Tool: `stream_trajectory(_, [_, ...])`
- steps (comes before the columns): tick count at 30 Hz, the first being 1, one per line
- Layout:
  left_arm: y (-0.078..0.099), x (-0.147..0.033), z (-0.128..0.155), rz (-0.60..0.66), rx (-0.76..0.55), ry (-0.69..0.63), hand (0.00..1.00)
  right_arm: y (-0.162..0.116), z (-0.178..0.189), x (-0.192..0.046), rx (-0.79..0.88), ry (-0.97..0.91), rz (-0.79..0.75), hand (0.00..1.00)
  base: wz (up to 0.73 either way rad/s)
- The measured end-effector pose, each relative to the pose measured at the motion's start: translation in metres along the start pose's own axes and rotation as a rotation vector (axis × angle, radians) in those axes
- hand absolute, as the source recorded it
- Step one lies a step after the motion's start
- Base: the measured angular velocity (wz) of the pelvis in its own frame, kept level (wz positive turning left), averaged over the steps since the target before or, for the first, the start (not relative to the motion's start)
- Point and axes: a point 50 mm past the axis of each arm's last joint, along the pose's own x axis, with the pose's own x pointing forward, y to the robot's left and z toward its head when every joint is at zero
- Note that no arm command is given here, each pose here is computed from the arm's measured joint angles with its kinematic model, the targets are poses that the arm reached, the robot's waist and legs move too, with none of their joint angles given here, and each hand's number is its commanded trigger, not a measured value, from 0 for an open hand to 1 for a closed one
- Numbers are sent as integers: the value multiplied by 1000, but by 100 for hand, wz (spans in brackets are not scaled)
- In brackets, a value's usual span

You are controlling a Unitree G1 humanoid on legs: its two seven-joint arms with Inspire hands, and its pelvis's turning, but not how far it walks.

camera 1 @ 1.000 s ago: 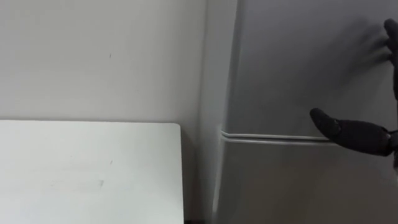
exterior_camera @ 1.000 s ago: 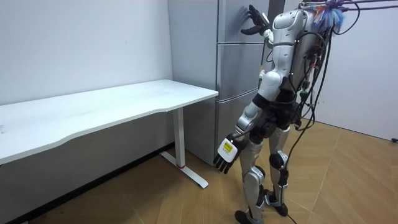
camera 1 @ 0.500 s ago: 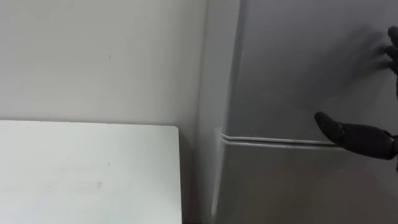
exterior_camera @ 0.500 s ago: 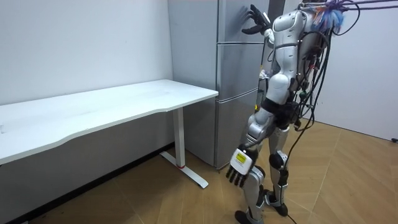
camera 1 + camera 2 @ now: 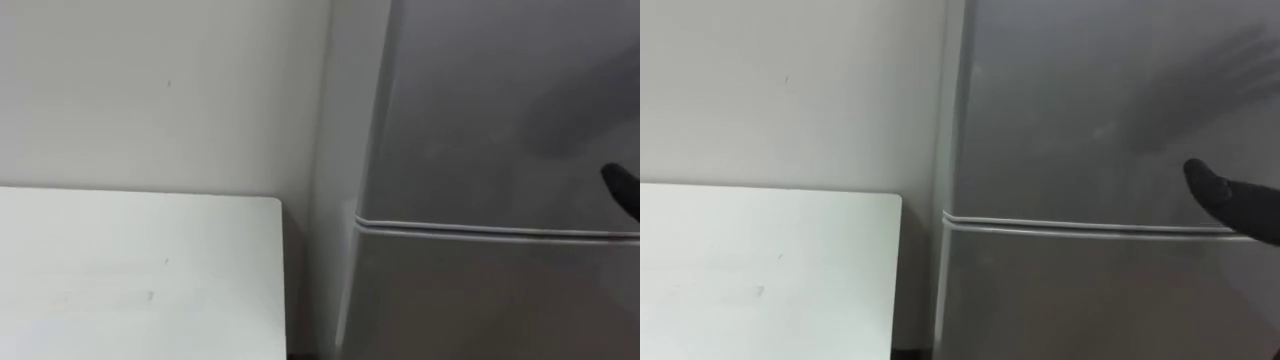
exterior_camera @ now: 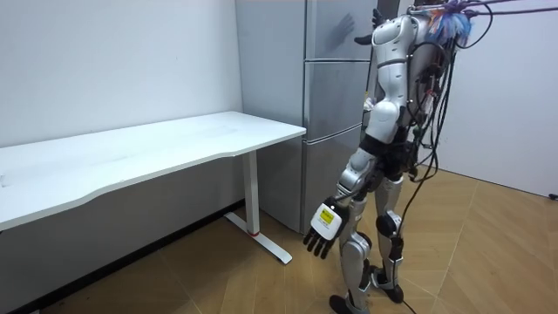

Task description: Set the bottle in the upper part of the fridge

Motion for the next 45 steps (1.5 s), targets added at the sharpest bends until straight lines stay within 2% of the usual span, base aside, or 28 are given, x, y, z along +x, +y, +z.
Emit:
stream_trajectory(6, [-4, 0, -2, 18, -8, 4, 0, -15, -8, -2, -5, 55, -88, 0, -8])
stream_trajectory(11, [-7, -1, -5, 14, -17, 14, 0, -31, -23, -3, 58, 155, -180, 0, -4])
stream_trajectory(17, [-7, -1, -8, 26, -20, 26, 0, -49, -51, -29, 87, 335, -207, 0, -1])
stream_trajectory(23, [-14, -3, -14, 42, -55, 44, 0, -67, -83, -62, 265, 600, -340, 0, 0])
stream_trajectory(26, [-15, -4, -15, 53, -76, 48, 0, -71, -108, -95, 318, 773, -434, 0, 0])
stream_trajectory(30, [-19, -6, -22, 61, -83, 67, 0, -81, -131, -152, 326, 992, -539, 0, -4])
stream_trajectory(34, [-24, -7, -23, 66, -163, 75, 0, -90, -156, -207, 207, 1208, -608, 0, -4])
stream_trajectory(40, [-37, -8, -27, 41, -195, 96, 0, -86, -161, -261, 108, 1399, -581, 0, -10])
stream_trajectory(45, [-47, -9, -27, 18, -223, 98, 0, -85, -162, -294, 62, 1501, -536, 0, 0])
